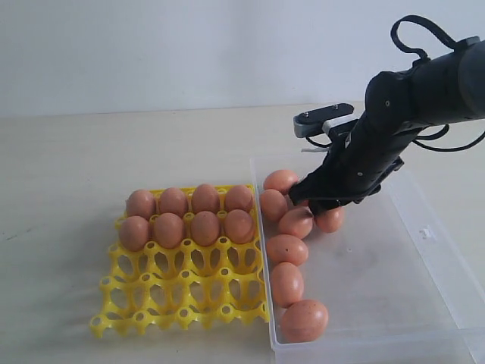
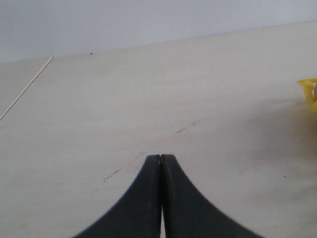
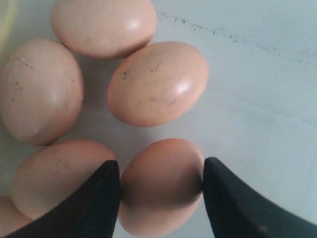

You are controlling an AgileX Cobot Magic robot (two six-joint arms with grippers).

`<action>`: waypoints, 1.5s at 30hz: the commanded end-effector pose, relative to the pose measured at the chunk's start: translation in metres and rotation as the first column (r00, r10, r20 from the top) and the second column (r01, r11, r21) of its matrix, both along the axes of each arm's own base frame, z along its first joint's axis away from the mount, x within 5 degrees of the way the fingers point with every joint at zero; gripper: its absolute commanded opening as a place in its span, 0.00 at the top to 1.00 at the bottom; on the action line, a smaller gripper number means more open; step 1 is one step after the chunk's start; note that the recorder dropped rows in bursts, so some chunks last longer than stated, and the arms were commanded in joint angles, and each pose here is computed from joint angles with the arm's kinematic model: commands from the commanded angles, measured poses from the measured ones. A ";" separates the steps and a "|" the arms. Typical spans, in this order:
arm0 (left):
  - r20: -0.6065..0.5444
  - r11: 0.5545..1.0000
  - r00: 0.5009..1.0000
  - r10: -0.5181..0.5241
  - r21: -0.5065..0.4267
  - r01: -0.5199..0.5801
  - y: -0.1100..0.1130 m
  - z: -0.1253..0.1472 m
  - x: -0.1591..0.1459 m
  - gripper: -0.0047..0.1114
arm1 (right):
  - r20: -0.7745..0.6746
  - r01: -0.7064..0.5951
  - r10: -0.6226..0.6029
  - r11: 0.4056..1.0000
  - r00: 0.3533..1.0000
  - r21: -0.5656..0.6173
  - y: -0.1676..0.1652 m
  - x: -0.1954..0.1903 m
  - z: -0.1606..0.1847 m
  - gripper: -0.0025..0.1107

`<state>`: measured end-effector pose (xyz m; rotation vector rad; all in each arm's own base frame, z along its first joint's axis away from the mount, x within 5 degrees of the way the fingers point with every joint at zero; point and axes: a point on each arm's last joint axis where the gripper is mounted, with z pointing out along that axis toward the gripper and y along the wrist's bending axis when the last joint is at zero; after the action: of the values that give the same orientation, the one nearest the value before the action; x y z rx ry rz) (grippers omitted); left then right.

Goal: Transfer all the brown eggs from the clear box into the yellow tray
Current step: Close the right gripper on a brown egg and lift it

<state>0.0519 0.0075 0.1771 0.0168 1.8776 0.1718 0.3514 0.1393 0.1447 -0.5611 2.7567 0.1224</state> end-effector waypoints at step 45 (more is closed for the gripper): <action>0.013 1.000 1.000 -0.005 -0.002 0.005 0.000 0.002 0.000 0.96 | -0.149 0.008 -0.014 0.999 0.989 -0.044 -0.002 -0.004 -0.032 0.98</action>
<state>0.0519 0.0075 0.1771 0.0168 1.8776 0.1718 0.3549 0.1424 0.1227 -0.4958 2.8357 0.1477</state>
